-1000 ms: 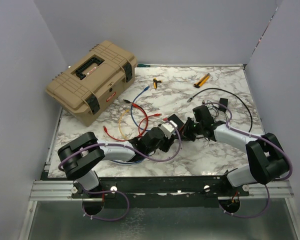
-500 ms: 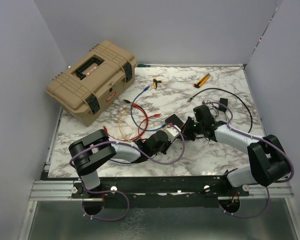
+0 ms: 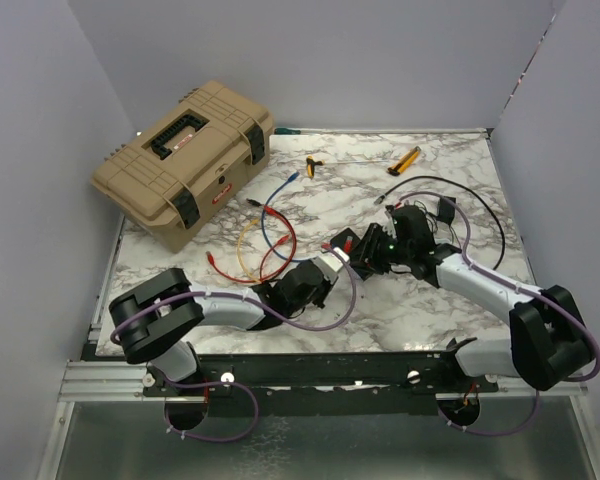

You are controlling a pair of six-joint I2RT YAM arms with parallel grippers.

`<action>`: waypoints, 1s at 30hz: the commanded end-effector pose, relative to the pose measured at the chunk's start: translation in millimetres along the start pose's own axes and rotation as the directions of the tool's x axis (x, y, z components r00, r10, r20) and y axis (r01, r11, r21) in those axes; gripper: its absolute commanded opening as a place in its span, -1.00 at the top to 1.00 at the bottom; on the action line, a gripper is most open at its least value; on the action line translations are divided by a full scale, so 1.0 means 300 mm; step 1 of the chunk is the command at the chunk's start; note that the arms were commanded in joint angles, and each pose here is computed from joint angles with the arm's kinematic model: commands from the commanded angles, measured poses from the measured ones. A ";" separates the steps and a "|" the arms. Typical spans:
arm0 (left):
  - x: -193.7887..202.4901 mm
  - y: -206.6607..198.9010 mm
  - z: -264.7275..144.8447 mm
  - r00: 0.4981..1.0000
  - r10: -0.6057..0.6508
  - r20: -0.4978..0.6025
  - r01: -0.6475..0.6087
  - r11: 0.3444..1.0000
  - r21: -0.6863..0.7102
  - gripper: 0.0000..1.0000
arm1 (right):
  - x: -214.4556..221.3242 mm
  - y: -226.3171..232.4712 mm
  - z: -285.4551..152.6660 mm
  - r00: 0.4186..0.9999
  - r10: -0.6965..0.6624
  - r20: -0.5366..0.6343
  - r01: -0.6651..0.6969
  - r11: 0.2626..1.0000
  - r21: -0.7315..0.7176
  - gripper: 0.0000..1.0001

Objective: Insert the plug into the switch port
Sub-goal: Pick up the connector from the center of the board.

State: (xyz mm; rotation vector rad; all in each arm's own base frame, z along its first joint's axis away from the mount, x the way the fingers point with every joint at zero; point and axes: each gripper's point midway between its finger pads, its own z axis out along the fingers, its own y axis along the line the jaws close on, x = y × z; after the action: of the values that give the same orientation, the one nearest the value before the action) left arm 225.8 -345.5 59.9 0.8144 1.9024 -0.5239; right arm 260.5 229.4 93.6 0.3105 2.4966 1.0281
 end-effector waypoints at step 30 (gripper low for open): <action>-0.019 -0.114 -0.225 1.000 0.015 -0.013 -0.010 0.943 0.333 1.00 | 0.030 0.184 -0.185 0.605 -0.691 0.396 0.790 0.459 -0.406 -0.18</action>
State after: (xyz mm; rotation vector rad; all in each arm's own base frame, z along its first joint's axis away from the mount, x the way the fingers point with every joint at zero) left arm 179.4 -326.7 82.0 0.9547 1.9069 -0.7619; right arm 252.3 231.9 169.0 -0.6264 1.8321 1.1022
